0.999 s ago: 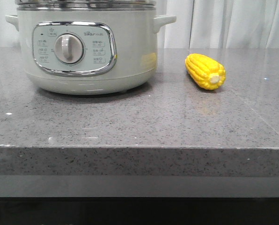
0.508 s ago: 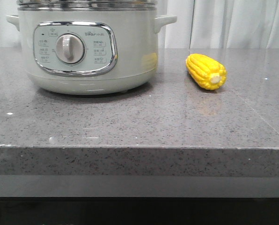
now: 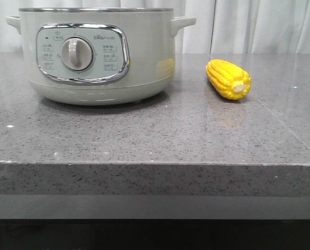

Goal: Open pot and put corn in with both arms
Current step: 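Lift the glass lid off the cooker with the left gripper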

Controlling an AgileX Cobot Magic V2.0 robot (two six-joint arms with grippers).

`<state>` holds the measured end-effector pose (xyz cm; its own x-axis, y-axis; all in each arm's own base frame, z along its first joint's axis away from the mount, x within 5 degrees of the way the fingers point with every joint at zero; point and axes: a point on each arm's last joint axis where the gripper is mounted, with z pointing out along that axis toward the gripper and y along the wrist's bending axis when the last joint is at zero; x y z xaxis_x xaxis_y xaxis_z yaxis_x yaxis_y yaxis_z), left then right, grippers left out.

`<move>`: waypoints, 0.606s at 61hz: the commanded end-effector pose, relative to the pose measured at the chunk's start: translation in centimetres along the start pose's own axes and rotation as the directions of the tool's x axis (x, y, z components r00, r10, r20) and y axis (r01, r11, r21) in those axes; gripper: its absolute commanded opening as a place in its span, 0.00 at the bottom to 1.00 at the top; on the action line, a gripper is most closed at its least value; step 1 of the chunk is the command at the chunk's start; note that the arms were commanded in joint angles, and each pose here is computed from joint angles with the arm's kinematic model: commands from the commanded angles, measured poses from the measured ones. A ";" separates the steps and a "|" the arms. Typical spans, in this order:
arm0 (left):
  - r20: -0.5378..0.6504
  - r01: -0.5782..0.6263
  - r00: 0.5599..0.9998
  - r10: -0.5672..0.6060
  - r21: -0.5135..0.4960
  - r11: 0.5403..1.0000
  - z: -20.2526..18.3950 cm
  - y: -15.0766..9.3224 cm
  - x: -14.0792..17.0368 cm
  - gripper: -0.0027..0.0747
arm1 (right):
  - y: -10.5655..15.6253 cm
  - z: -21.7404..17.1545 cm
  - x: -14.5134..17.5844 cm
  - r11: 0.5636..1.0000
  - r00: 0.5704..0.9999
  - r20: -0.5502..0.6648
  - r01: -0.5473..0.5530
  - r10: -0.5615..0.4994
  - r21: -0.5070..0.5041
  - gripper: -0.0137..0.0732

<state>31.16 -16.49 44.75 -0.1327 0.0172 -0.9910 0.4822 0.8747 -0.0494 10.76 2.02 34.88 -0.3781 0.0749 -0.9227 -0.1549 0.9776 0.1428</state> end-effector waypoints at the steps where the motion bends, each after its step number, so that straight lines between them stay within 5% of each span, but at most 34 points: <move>1: 0.236 -0.031 0.971 0.032 -0.006 0.999 -5.4 -0.4 -5.7 0.29 | 0.2 0.2 -2.0 1.000 0.998 0.057 -0.012 0.013 -0.015 0.82; 17: 0.233 -0.074 0.970 0.075 -0.015 0.997 -14.8 -0.7 -6.3 0.29 | 1.2 4.0 -5.0 0.993 0.996 -0.091 0.014 -0.026 -0.121 0.82; 37: 0.191 -0.092 0.977 0.097 -0.036 0.995 -24.1 -0.5 -0.3 0.29 | 2.8 10.4 -8.0 0.970 0.971 -0.222 0.031 -0.087 -0.242 0.82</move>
<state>12.62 -6.59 46.64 -0.0617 0.1018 -0.9929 0.4693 0.8809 0.0611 21.54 5.24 37.27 -0.6070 -0.0492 -0.7932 -0.3372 0.9198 0.2010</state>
